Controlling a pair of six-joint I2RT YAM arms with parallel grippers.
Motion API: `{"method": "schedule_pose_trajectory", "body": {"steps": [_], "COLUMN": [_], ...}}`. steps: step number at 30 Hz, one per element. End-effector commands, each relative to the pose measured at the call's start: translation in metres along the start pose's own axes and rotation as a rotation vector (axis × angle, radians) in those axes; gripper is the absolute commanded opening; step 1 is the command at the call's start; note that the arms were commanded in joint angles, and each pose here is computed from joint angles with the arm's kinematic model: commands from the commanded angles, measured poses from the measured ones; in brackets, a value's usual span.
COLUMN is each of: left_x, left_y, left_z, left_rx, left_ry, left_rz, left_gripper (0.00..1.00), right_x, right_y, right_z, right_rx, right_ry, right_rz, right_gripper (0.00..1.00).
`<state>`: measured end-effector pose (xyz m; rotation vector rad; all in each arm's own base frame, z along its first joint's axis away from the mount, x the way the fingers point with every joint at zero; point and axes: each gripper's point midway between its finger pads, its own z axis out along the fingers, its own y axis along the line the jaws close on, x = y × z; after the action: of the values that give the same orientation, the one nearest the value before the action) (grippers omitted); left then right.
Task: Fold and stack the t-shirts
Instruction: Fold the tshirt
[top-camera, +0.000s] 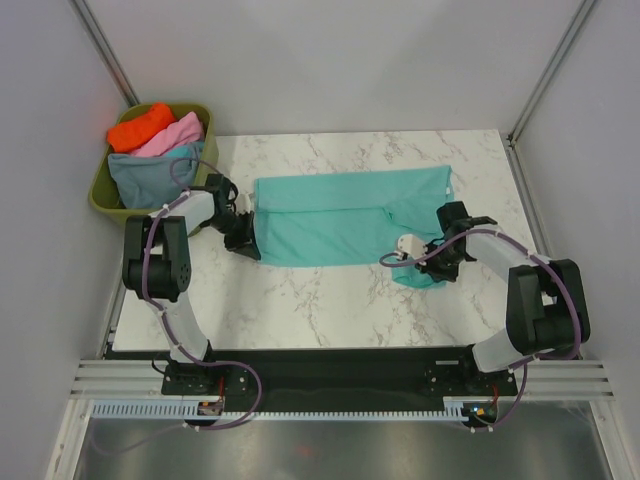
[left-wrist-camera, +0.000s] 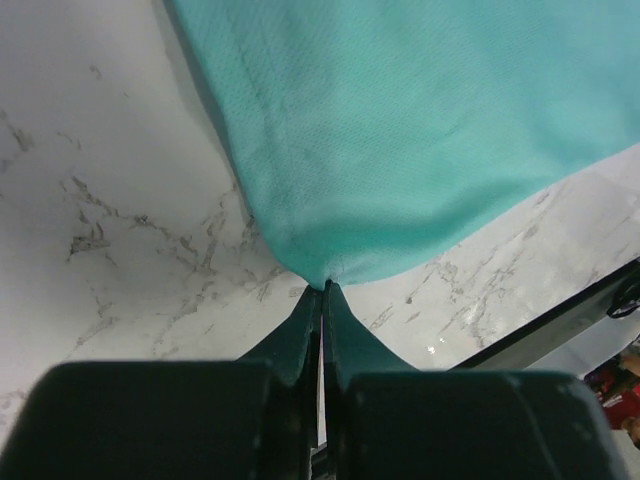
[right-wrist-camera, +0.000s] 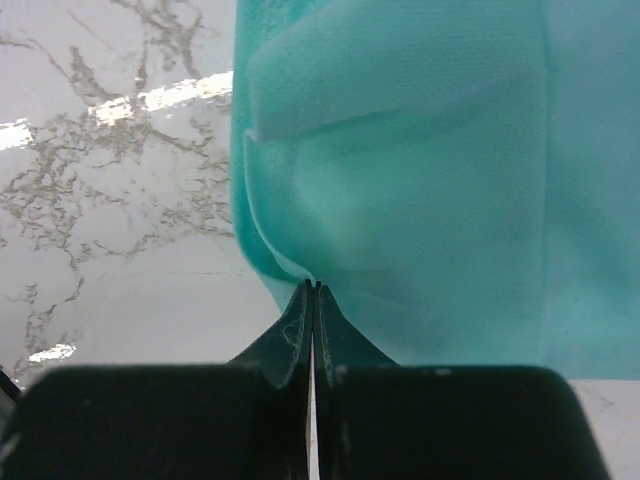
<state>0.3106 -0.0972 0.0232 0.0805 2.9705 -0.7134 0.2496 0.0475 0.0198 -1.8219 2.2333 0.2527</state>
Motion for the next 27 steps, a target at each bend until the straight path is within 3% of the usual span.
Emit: {"method": "schedule_pose_trajectory", "body": {"steps": [1, 27], "left_x": [-0.034, -0.090], "left_y": [-0.023, -0.053], "left_z": [-0.027, -0.072], "left_rx": [0.046, 0.070], "left_ry": [-0.114, -0.256], "left_rz": [0.091, 0.240], "left_gripper": [0.02, 0.02], "right_x": [-0.014, -0.086], "right_y": [-0.028, -0.190], "right_z": [-0.019, -0.157], "right_rx": [0.092, 0.504], "right_ry": [-0.064, -0.307], "right_rz": [0.056, 0.087], "right_gripper": [0.00, 0.00]}}
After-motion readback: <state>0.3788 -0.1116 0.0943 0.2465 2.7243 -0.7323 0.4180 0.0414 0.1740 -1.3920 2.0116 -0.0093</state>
